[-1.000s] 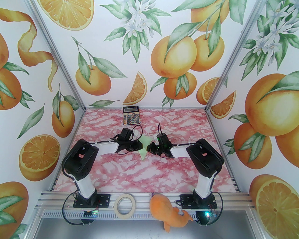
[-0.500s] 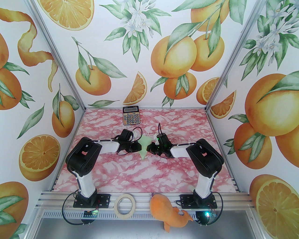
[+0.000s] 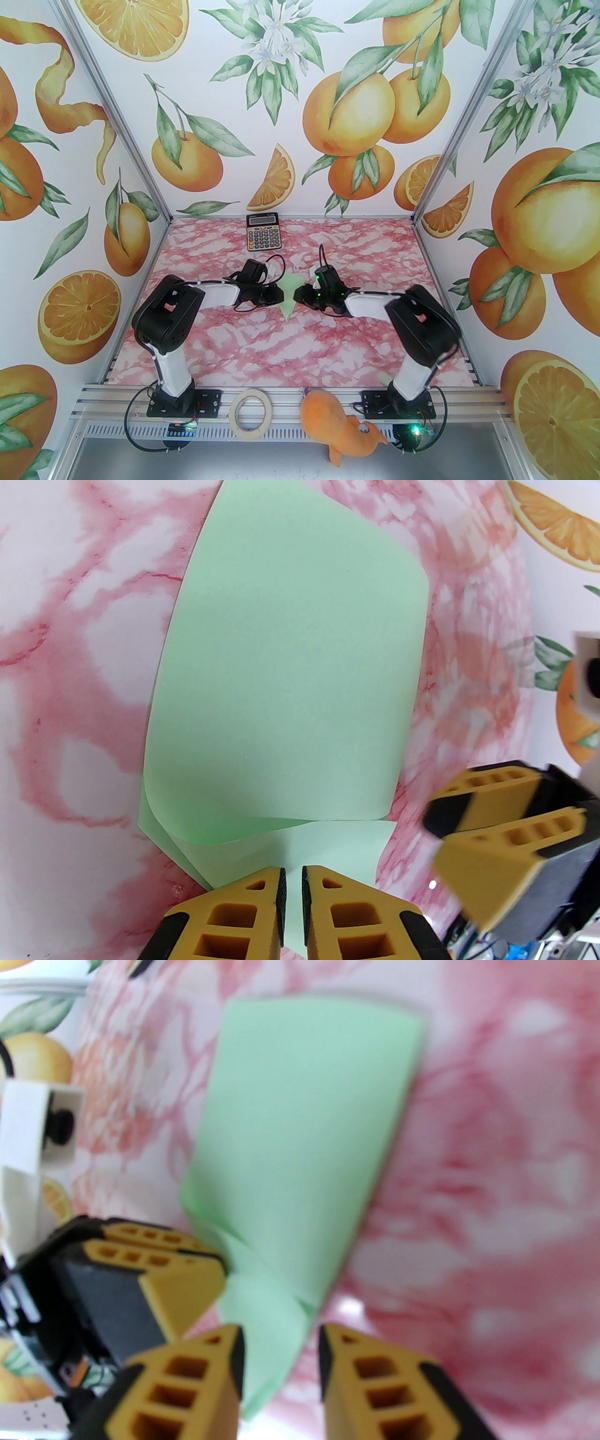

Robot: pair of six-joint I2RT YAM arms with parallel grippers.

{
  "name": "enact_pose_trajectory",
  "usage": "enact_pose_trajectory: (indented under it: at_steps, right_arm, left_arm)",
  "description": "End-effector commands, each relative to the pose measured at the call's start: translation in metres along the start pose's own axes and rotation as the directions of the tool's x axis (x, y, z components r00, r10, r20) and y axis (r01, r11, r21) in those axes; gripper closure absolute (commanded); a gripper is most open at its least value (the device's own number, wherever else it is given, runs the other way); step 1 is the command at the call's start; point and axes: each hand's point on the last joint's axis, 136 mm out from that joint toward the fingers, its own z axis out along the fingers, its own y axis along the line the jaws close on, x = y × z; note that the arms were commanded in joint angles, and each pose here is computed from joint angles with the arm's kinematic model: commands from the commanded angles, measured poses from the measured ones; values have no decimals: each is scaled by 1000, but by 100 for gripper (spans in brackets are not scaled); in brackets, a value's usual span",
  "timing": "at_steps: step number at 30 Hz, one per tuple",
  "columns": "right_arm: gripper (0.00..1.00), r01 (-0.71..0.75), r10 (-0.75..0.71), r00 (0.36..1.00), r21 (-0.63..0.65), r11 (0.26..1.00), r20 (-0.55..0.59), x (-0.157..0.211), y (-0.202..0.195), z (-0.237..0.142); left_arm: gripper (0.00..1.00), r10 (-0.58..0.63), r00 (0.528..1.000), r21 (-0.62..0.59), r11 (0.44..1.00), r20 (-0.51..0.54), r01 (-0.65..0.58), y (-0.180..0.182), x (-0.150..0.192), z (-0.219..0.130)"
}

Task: Fold a paper plane with a square sheet of paper (fold left side to right side)

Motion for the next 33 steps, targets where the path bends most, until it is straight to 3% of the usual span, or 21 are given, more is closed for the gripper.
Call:
enact_pose_trajectory:
  at_steps: [1,4,7,16,33]
  right_arm:
    - [73,41,-41,999,39,998,6,6,6,-13]
    - [92,44,-44,998,-7,999,-37,21,22,-9]
    - [100,36,-40,996,-49,998,-76,33,37,-2]
    - [100,-2,-17,981,-99,995,-192,61,58,30]
    - [100,-43,37,974,-25,999,-223,77,23,43]
  left_arm:
    - [84,-23,1000,-39,999,-14,23,14,9,5]
    - [84,-25,1000,-39,999,-17,24,14,10,7]
    - [84,-24,1000,-35,999,-13,23,13,9,7]
    - [84,-22,1000,-32,999,-16,21,12,11,8]
    - [84,-23,1000,-38,999,-17,22,13,12,9]
